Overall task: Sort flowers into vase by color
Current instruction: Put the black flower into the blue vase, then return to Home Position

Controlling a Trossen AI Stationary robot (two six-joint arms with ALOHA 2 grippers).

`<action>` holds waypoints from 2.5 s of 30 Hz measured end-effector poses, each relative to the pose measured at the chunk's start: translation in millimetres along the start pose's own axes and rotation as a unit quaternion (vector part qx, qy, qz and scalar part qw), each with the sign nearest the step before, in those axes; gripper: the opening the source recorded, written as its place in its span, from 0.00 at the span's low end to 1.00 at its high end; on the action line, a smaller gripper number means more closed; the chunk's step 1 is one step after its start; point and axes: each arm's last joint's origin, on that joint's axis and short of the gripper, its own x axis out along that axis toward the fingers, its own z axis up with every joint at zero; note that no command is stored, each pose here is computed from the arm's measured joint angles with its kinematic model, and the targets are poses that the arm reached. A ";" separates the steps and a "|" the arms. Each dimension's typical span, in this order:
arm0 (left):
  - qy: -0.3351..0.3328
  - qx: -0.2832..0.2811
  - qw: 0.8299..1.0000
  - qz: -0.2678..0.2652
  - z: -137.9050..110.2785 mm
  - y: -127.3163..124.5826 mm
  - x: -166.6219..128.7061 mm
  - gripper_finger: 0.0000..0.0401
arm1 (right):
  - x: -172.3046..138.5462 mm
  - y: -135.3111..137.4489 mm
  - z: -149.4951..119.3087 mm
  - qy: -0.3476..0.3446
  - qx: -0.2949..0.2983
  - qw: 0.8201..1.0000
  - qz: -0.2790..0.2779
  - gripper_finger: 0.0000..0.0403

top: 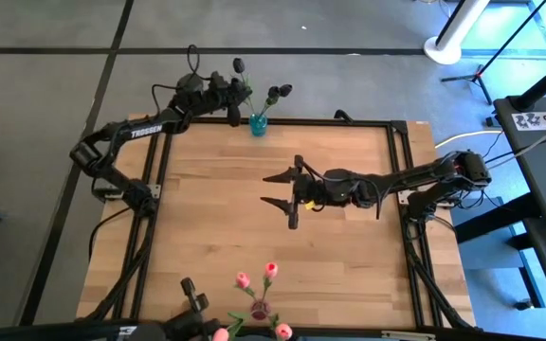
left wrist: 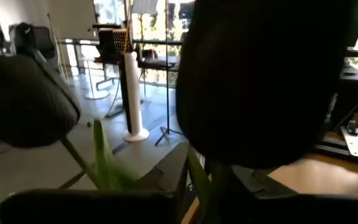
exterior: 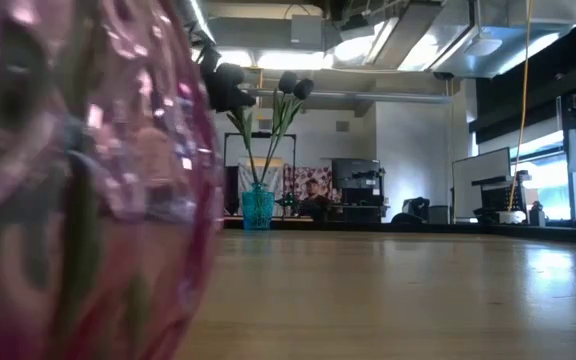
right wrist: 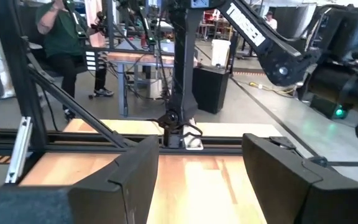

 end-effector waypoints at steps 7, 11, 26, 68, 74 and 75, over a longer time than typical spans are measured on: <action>0.030 0.028 0.998 0.042 4.5 1.3 -9.9 0.30 | 2.2 -11.7 -2.7 0.011 0.002 1.000 -0.013 0.57; 0.057 0.030 0.997 0.044 4.1 -0.2 -15.0 0.34 | 0.8 -12.2 1.5 -0.003 0.002 1.000 -0.004 0.57; 0.142 0.038 0.989 0.015 20.3 -30.1 -50.2 0.39 | -0.3 -7.2 11.6 -0.058 0.001 0.996 0.073 0.57; 0.075 -0.094 0.955 -0.271 -35.8 -190.0 -189.4 0.39 | -55.8 19.1 11.5 0.057 -0.068 0.993 0.081 0.57; 0.054 -0.075 0.949 -0.300 -45.8 -192.3 -189.4 0.39 | -63.3 2.6 -18.9 0.039 -0.062 0.996 0.045 0.57; 0.041 -0.074 0.950 -0.302 -51.4 -192.2 -188.9 0.39 | -65.3 -0.2 -30.2 0.034 -0.057 0.997 0.043 0.57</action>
